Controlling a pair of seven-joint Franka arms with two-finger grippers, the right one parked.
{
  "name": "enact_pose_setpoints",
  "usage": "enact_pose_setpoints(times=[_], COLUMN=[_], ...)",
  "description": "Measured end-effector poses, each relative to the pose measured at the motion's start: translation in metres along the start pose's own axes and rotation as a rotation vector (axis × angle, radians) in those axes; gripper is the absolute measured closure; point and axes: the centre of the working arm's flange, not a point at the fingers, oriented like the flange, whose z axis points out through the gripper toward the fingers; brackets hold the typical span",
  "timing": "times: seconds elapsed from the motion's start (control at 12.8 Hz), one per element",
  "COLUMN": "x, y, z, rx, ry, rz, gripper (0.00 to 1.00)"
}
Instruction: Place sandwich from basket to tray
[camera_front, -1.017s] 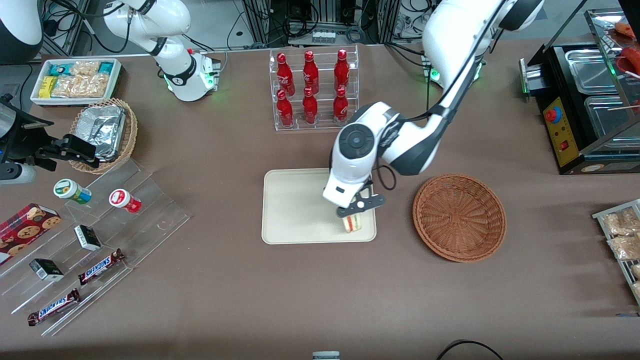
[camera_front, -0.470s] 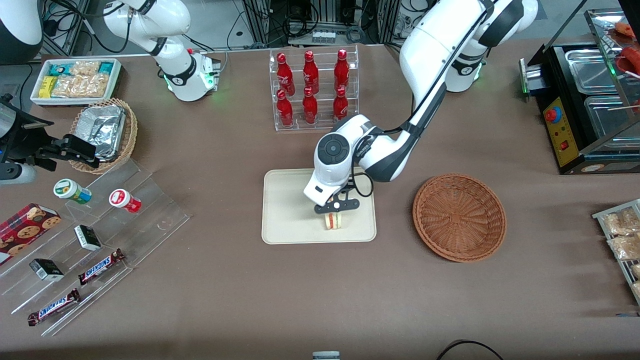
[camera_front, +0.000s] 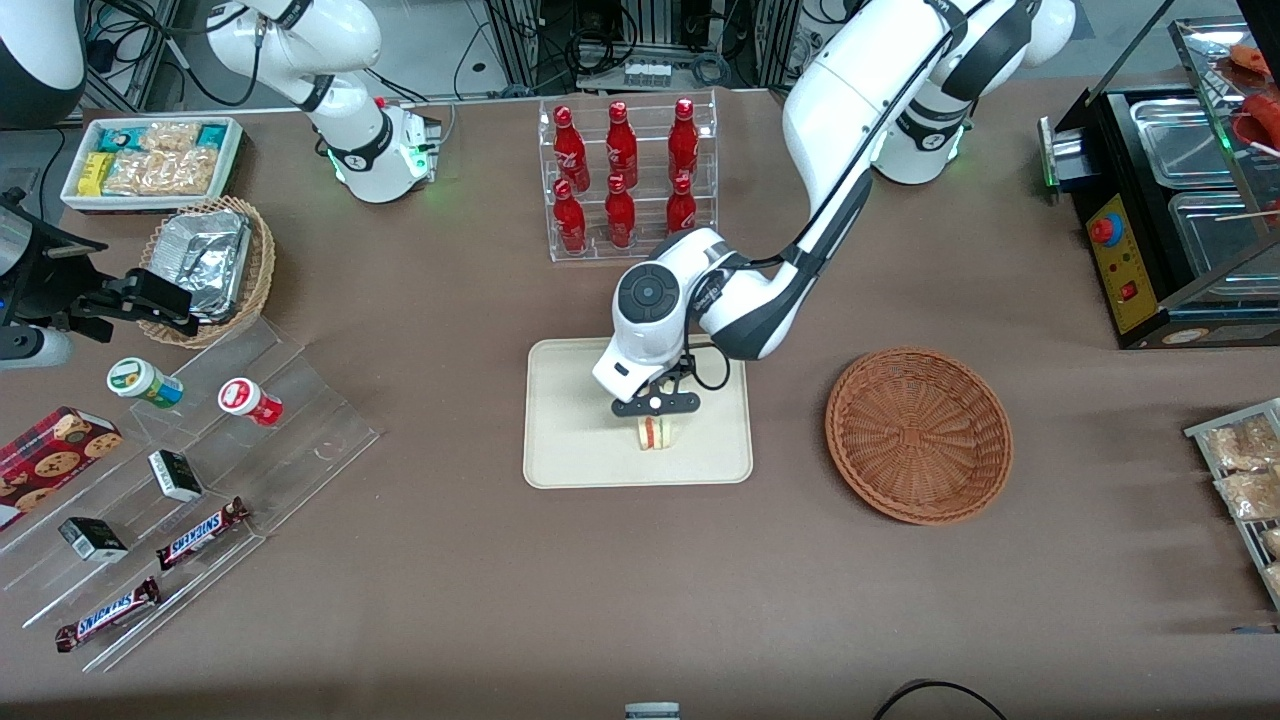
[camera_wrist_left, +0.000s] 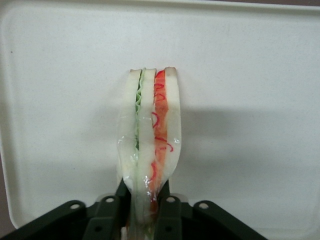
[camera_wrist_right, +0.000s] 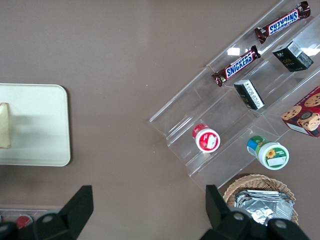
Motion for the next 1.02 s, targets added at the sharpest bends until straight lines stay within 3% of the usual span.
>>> enact_pose_setpoints(times=[0.23,0.47,0.78,1.02], x=[0.005,0.007,0.011,0.007], y=[-0.002,-0.006,-0.053,-0.088], z=[-0.008,-0.061,-0.182,-0.236], rx=[0.008,0.030,0.069,0.103], ry=[0.001,0.006,0.027,0.023], rz=[-0.007,-0.035,-0.115,-0.157], gripper=[0.35,0.02,0.00,0.00])
